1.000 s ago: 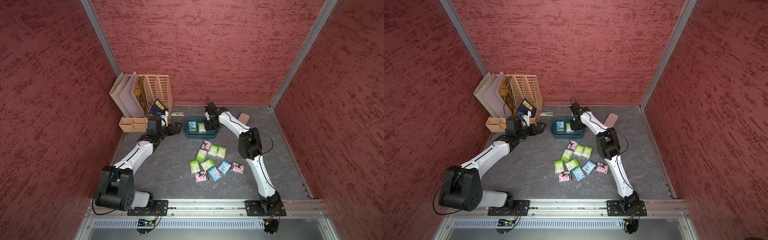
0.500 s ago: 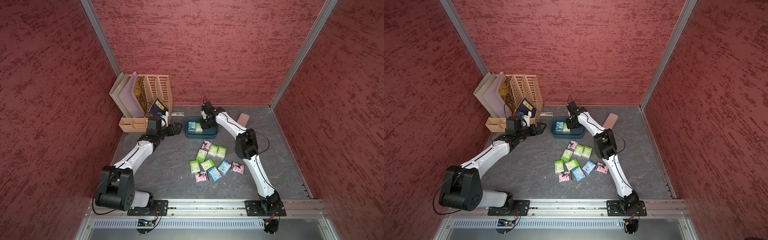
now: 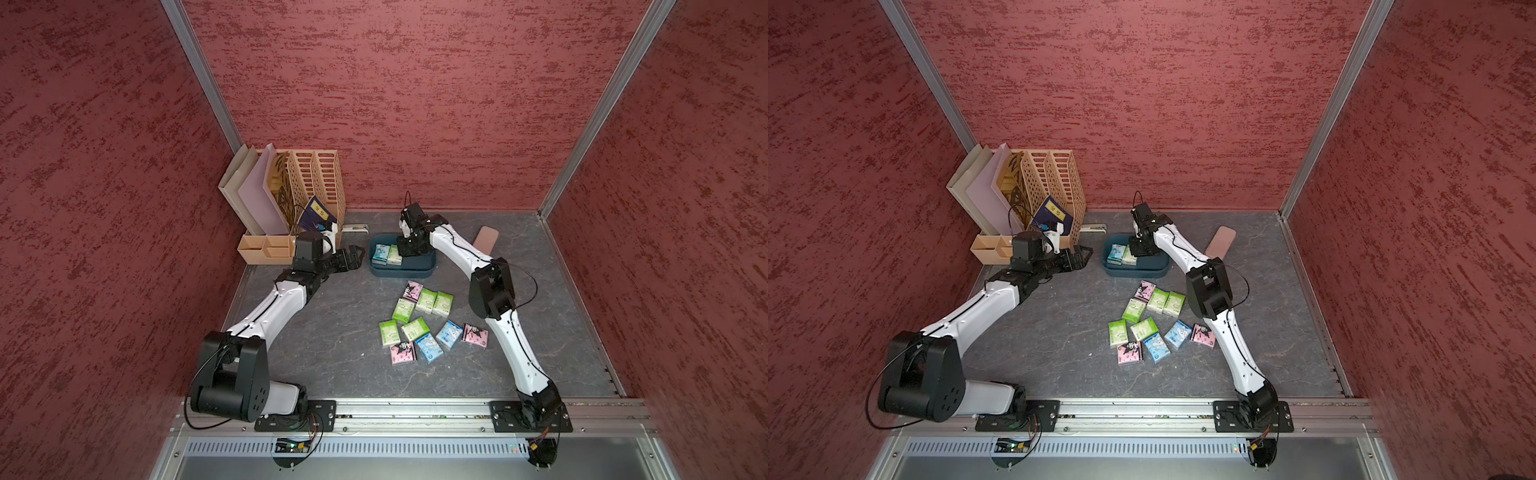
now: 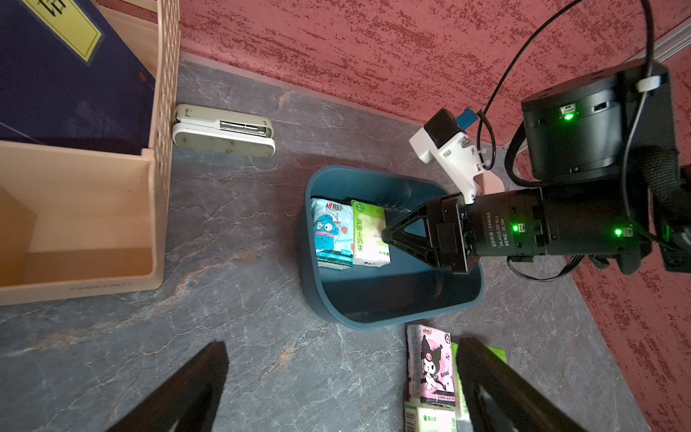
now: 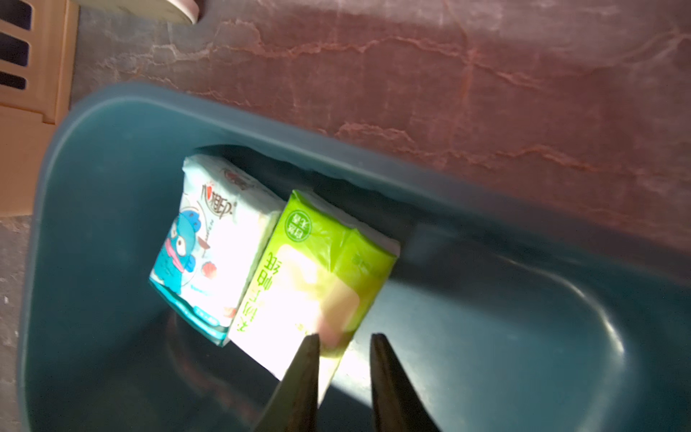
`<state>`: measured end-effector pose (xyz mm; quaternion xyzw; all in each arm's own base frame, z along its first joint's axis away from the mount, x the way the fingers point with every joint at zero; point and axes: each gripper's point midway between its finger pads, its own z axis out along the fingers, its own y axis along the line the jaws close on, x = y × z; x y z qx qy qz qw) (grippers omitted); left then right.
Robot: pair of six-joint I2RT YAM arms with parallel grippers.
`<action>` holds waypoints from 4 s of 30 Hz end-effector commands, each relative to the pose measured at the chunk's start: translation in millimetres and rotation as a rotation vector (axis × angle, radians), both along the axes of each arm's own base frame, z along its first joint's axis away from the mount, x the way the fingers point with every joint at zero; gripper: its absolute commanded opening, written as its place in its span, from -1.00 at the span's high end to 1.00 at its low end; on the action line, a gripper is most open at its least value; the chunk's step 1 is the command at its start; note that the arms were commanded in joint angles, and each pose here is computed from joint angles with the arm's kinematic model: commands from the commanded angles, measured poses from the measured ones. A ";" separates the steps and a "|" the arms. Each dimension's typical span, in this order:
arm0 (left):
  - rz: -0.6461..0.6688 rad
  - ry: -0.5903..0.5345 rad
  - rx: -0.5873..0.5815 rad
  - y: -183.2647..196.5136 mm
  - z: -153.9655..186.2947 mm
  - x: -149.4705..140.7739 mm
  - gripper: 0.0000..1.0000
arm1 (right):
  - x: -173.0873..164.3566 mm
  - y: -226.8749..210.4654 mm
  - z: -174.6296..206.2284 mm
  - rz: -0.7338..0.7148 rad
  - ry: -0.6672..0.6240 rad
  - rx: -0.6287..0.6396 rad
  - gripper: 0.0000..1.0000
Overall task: Put the pocket tissues into the storage box
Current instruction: Place the pocket tissues in the storage box, then pick up the pocket tissues from the center of the board.
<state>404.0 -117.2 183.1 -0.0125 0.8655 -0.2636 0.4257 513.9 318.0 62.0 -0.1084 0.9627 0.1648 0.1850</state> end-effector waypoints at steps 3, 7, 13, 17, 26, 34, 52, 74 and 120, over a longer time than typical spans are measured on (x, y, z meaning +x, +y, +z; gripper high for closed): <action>-0.026 -0.012 0.005 -1.2 8.8 -0.1 -0.99 | 7.9 2.0 36.6 -0.001 -0.099 0.017 0.24; -0.072 0.007 0.001 -9.1 8.6 -5.7 -0.99 | 8.7 -3.7 71.5 -0.009 -0.180 0.029 0.07; -0.250 0.030 0.103 -51.0 -0.6 -29.6 -0.99 | -0.2 -16.9 127.3 -0.034 -0.314 0.066 -0.31; -0.383 0.080 0.190 -81.7 -18.1 -52.2 -0.99 | -9.3 -37.7 155.8 -0.087 -0.355 0.108 -0.33; -0.566 0.229 0.199 -121.8 -66.3 -90.8 -0.94 | -36.2 -83.4 204.8 -0.077 -0.513 0.096 -0.55; -0.622 0.337 0.215 -140.5 -103.8 -93.9 -0.93 | -44.9 -118.5 216.0 -0.164 -0.461 0.158 -0.59; -0.696 0.474 0.215 -150.0 -139.2 -105.0 -0.57 | -44.8 -126.8 203.2 -0.172 -0.415 0.178 -0.53; -0.734 0.559 0.189 -157.7 -149.6 -113.0 0.46 | -48.0 -135.6 202.1 -0.163 -0.403 0.148 -0.43; -0.224 -0.120 -0.027 -67.8 18.5 -17.5 1.00 | -99.2 47.9 164.4 0.249 -0.191 0.560 -0.28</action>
